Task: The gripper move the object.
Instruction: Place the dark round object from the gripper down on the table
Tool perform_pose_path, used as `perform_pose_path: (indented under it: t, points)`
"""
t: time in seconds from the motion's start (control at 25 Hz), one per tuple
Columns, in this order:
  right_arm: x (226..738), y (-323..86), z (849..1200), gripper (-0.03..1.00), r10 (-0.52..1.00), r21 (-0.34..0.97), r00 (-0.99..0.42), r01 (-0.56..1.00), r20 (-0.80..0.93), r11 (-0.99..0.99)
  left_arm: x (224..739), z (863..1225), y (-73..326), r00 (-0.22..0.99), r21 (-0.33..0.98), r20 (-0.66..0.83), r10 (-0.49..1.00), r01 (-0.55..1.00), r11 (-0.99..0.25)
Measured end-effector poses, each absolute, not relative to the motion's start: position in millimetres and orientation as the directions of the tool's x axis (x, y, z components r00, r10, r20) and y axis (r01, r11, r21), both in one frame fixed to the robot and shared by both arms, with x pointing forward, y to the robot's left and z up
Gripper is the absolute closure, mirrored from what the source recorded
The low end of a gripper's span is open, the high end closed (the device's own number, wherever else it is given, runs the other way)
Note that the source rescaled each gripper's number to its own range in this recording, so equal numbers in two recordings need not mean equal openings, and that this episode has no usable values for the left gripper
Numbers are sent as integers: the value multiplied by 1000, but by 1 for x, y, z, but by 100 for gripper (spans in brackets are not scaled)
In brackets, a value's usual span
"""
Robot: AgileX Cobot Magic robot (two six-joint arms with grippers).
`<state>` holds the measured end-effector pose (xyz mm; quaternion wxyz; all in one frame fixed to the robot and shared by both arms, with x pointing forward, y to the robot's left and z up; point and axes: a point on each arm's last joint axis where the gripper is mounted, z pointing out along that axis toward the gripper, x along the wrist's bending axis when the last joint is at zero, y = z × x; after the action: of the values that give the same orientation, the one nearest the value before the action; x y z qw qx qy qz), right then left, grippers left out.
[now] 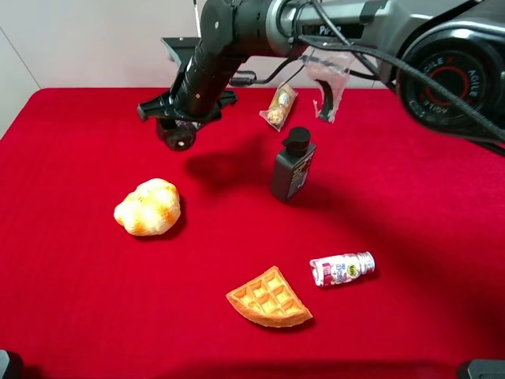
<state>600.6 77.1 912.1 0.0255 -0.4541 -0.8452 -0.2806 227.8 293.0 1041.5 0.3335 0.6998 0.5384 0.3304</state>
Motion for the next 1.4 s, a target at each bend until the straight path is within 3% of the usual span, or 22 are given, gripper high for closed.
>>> perform_pose_path:
  t: [0.84,0.88,1.0,1.04,1.08,1.2,1.4]
  points:
    - [596,84,882,97,757,420,-582,792,298,443,228,1042,293,202,823,103,974,533,-198]
    - [596,84,882,90,757,420,-582,792,298,443,228,1042,293,202,823,103,974,533,-198]
    - [596,84,882,31,757,419,-582,792,298,444,228,1042,293,202,823,103,974,533,-198]
    - [596,84,882,17,757,417,-582,792,298,445,228,1042,293,202,823,103,974,533,-198]
    - [596,84,882,10,757,415,-582,793,298,446,228,1042,293,202,823,103,974,533,-198]
    - [595,83,882,-1,757,405,-582,795,298,452,228,1042,293,202,823,103,974,533,-198]
    - [594,82,893,-3,750,387,-588,795,303,467,228,1042,293,202,823,103,974,533,-198]
